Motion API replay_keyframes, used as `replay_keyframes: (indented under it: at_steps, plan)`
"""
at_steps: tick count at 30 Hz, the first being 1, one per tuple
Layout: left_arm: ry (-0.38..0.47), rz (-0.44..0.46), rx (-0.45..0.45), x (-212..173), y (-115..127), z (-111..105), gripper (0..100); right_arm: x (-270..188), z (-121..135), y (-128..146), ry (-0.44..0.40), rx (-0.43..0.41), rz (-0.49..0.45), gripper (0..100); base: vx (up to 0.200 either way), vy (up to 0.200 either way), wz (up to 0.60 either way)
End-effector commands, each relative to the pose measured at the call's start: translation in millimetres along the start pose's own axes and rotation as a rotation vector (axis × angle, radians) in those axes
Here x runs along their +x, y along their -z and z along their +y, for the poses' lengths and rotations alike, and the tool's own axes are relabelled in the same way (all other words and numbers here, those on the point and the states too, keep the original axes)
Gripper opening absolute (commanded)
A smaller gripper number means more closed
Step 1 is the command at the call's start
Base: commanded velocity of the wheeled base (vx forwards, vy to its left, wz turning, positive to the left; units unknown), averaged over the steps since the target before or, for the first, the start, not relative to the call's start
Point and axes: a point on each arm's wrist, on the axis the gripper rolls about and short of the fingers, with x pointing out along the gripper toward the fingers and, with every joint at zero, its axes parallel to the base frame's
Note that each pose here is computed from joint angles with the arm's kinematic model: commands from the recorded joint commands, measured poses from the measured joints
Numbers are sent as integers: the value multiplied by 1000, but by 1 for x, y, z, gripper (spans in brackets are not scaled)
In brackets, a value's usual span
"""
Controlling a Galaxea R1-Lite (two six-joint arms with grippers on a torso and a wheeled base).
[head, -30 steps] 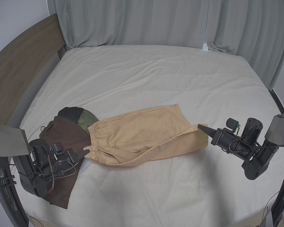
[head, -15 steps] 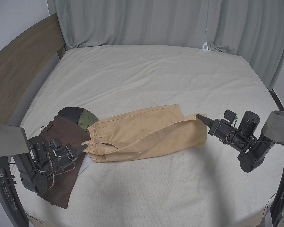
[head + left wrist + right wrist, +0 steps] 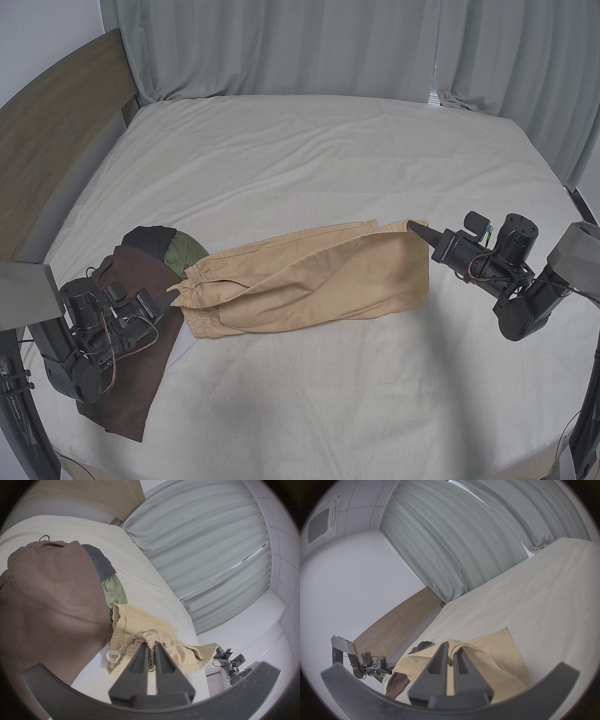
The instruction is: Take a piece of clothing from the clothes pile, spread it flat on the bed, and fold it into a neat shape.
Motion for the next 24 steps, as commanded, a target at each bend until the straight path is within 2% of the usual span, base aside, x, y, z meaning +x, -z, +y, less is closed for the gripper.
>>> replay_keyframes:
  at_steps: [1,12,24]
  plan:
    - [2,-22,5,4,-4,0,0,7,-2,-5,-5,-4,-8,0,0,0,0]
    - [-7,-47,-10,10,-5,1,0,27,-12,-19,12,0,-1,0,0,0,0]
    - [-3,-75,-6,32,-4,4,0,46,-34,-5,31,25,20,0,0,0,0]
